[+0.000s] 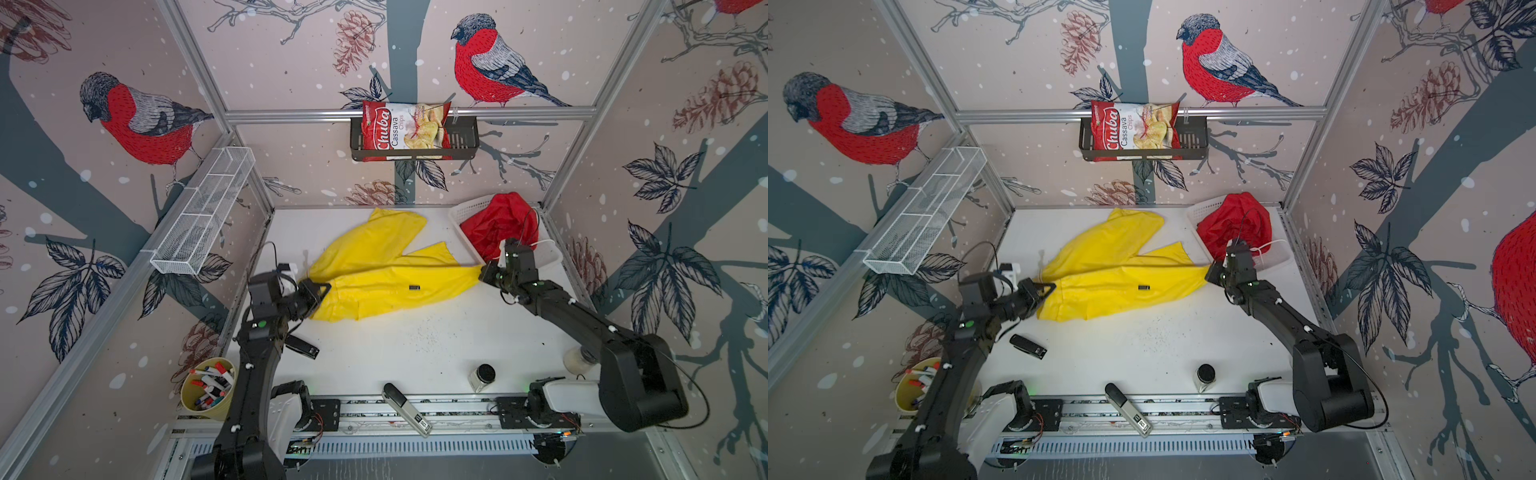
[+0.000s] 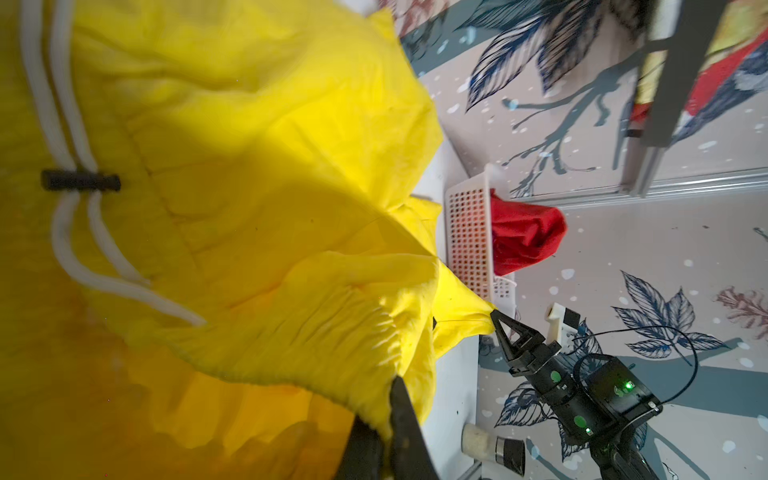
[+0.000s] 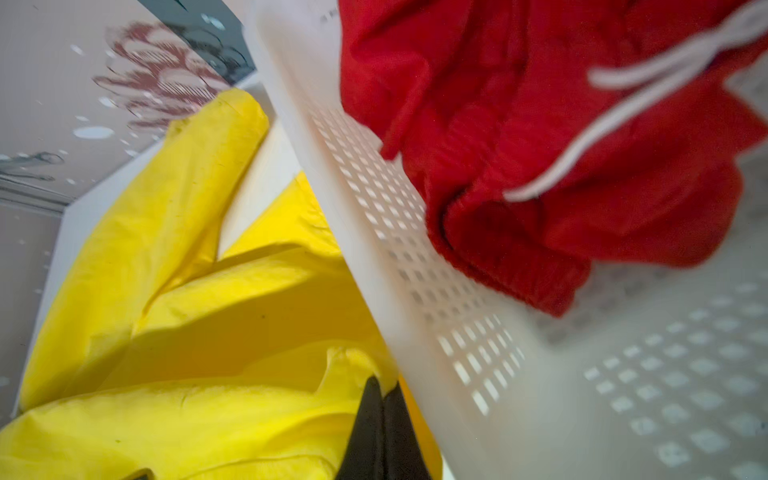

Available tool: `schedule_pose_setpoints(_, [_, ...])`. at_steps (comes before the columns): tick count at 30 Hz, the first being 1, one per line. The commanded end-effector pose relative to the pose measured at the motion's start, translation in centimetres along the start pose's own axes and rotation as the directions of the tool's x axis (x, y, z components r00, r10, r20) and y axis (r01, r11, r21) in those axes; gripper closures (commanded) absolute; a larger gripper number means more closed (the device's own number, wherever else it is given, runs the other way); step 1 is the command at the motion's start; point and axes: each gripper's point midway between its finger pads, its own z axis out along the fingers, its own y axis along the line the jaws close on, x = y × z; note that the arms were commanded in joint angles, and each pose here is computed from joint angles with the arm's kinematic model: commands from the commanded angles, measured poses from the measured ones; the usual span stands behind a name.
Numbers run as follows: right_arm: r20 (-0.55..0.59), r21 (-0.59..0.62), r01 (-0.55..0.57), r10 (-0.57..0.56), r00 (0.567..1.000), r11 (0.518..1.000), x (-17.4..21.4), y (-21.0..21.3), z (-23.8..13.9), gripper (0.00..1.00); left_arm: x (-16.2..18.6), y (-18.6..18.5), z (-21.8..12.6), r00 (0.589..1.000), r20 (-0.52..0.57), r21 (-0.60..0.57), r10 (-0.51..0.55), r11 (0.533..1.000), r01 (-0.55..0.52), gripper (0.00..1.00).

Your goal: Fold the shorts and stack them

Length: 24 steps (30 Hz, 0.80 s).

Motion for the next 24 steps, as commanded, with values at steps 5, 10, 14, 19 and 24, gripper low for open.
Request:
schedule_pose_setpoints(5, [-0.028, 0.139, 0.012, -0.008, 1.000, 0.990, 1.5, -2.7, -0.1, 1.00, 6.1, 4.9, 0.5, 0.986, -0.097, -0.061, -0.134, 0.990, 0.128, 1.00])
schedule_pose_setpoints(10, [-0.042, 0.222, 0.002, 0.008, 0.999, 0.975, 2.4, -4.7, -0.7, 0.86, 10.3, 7.0, 0.3, 0.965, -0.181, -0.102, -0.189, 0.980, 0.173, 0.81])
schedule_pose_setpoints(14, [-0.068, 0.239, -0.006, 0.023, 0.997, 0.971, 3.6, -5.4, -1.0, 0.75, 11.5, 6.6, -0.6, 0.962, -0.199, -0.085, -0.188, 0.981, 0.174, 0.79])
schedule_pose_setpoints(19, [-0.081, 0.219, -0.009, 0.027, 0.996, 0.976, 4.3, -5.2, -1.3, 0.49, 12.1, 7.0, -1.3, 0.965, -0.201, -0.134, -0.171, 0.980, 0.145, 0.35])
schedule_pose_setpoints(24, [-0.090, 0.209, -0.012, 0.031, 0.995, 0.978, 4.6, -4.9, -1.1, 0.47, 11.7, 6.5, -1.7, 0.971, -0.189, -0.148, -0.144, 0.982, 0.117, 0.23])
